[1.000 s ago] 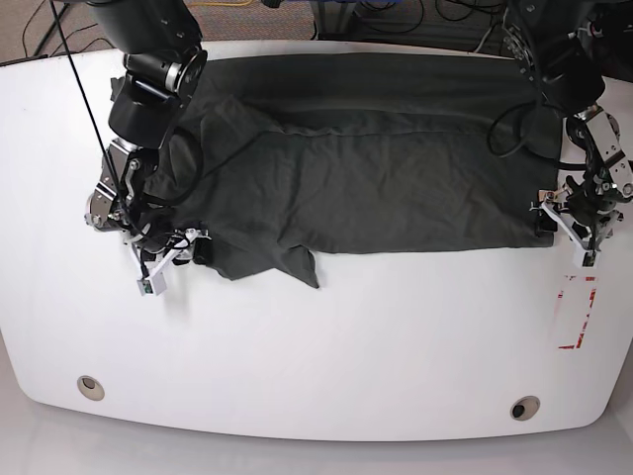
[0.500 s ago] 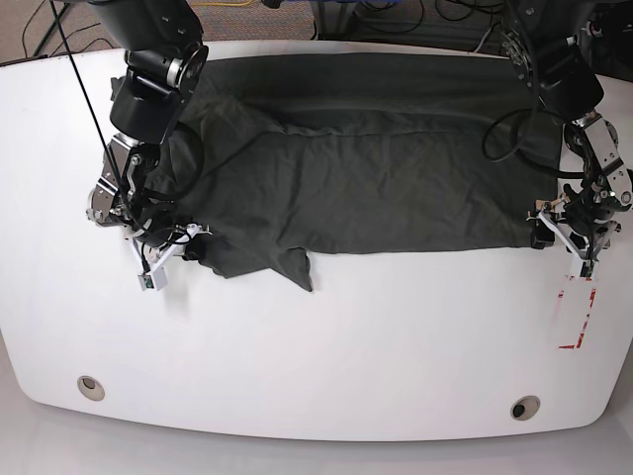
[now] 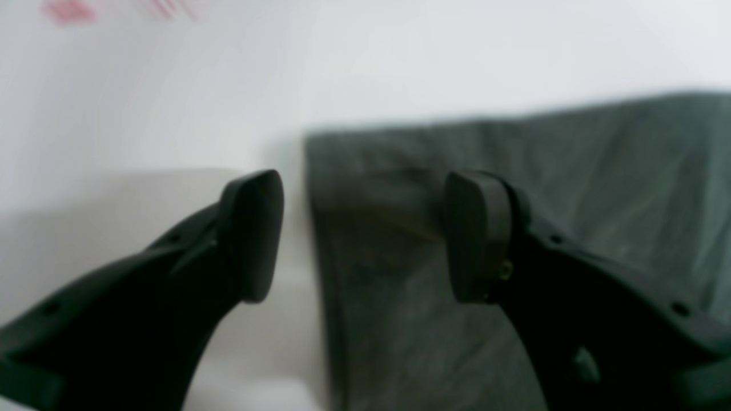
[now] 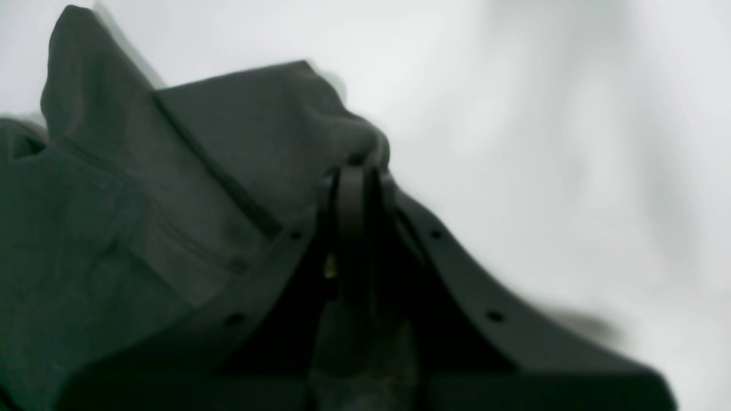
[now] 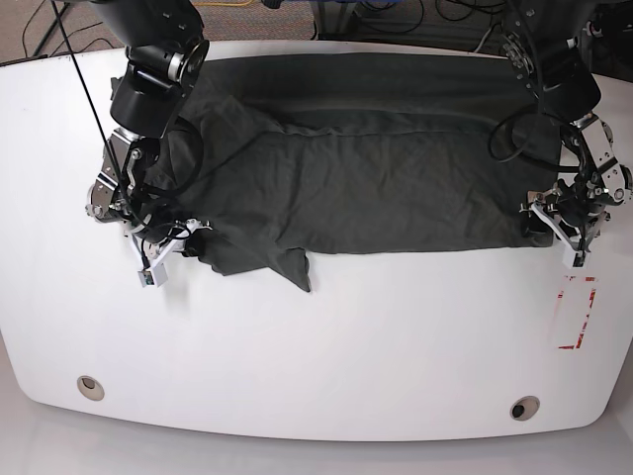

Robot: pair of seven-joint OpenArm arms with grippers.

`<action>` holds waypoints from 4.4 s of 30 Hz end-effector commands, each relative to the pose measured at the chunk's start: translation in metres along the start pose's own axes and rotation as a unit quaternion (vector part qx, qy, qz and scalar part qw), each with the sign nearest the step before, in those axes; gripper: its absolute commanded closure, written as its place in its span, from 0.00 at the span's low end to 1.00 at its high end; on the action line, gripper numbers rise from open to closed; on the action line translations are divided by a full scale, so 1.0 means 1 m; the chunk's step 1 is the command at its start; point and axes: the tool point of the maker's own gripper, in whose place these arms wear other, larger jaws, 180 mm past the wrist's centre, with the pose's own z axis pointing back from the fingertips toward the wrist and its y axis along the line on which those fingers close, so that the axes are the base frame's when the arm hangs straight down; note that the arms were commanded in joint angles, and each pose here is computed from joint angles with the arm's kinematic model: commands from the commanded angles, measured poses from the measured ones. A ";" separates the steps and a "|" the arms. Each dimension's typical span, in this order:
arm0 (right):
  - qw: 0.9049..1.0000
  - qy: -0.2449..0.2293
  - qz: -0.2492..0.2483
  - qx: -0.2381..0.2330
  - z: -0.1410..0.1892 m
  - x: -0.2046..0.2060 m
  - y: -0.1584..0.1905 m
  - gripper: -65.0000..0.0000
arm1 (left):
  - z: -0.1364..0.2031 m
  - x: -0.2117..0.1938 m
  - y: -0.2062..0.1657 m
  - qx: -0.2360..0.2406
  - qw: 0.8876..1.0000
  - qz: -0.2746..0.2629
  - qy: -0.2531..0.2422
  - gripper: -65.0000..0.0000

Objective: Layout the t-shirt on the table in an organized manner, then fold the t-shirt properly
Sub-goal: 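Close both grippers on the shirt's hem corners, then lift the hem and fold it over onto the collar edge with both grippers, then lower the right gripper onto the folded sleeve flap and grasp it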

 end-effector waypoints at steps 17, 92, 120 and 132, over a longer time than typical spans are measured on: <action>1.000 0.004 0.012 -0.011 0.003 0.007 -0.005 1.00 | 0.005 0.020 0.013 0.023 0.999 -0.008 -0.024 0.47; 0.970 -0.014 0.173 -0.168 0.130 0.044 -0.007 1.00 | 0.073 0.036 0.019 0.098 0.989 -0.105 -0.041 0.99; 0.972 0.083 0.155 -0.159 0.143 -0.063 0.007 0.97 | 0.099 -0.081 0.013 0.094 0.983 -0.136 0.077 0.98; 0.974 0.059 0.154 -0.157 0.145 -0.055 0.021 0.26 | 0.099 -0.083 0.012 0.092 0.983 -0.138 0.080 0.45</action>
